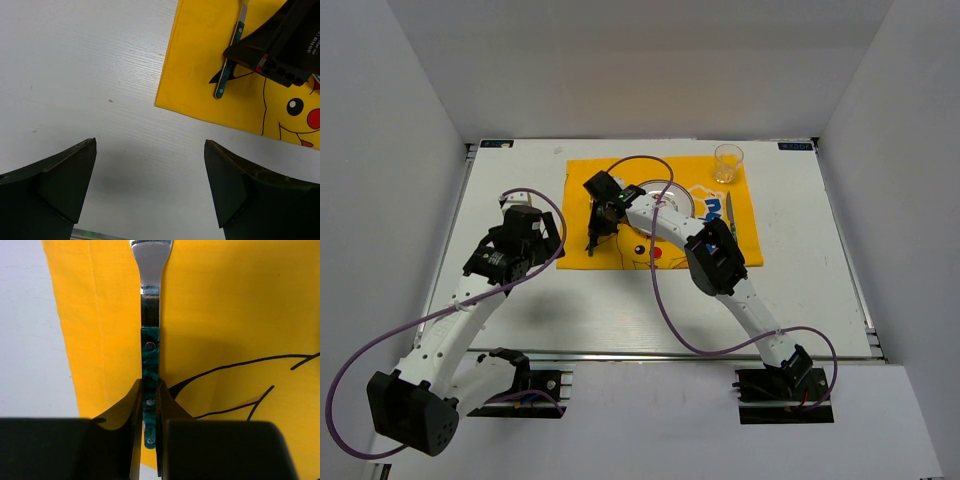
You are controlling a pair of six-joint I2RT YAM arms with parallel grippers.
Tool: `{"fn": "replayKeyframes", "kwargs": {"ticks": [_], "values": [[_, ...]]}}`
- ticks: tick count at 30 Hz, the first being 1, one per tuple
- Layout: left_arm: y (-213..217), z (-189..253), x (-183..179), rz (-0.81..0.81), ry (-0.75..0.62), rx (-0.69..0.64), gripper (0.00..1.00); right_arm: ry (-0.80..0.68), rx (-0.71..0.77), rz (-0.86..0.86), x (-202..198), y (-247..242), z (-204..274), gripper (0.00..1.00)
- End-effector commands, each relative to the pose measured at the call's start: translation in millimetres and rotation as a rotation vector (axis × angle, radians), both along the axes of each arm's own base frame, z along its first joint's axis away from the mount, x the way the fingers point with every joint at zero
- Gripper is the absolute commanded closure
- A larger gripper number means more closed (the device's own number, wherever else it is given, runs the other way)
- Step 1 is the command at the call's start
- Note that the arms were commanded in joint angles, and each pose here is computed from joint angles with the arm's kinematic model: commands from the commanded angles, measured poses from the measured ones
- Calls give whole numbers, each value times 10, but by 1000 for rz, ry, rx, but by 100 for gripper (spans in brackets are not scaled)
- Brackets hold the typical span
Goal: Set the dinner table for one person
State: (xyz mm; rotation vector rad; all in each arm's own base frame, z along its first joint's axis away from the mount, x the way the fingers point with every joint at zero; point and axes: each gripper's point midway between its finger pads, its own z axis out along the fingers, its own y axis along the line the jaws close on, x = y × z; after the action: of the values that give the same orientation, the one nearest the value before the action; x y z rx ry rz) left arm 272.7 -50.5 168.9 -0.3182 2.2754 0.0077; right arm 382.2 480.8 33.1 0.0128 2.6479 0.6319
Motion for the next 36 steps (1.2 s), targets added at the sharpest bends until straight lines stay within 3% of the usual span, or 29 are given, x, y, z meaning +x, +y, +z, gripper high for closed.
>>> {"fn": "replayKeyframes", "kwargs": {"ticks": [1,14,17,18,21,22,24,26,32,34,35,36], "values": [[-8,85,28,-3,-28,-12,2,-49,79,9,112,177,220,100],[-12,97,19,-10,-32,-13,2,-30,109,13,99,246,163,100],[-11,104,22,-8,-35,-14,2,-25,109,19,71,268,134,86],[-13,103,21,-10,-35,-14,2,-24,111,19,74,265,139,73],[-12,97,19,-10,-33,-14,2,-35,125,24,73,287,235,49],[-9,91,17,-9,-31,-12,2,-40,129,22,91,277,273,49],[-6,101,24,-4,-35,-13,2,-62,141,23,91,281,449,37],[0,99,22,-2,-34,-11,2,-105,156,20,125,250,716,11],[81,202,-17,40,-73,-7,2,-258,190,40,74,8,1693,11],[100,235,-30,50,-86,-10,2,-281,112,36,8,-254,1722,11],[118,248,-58,55,-80,-5,2,-348,99,61,-55,-445,2034,11],[150,320,-50,70,-89,-6,2,-385,52,66,-68,-607,2054,11]]}}
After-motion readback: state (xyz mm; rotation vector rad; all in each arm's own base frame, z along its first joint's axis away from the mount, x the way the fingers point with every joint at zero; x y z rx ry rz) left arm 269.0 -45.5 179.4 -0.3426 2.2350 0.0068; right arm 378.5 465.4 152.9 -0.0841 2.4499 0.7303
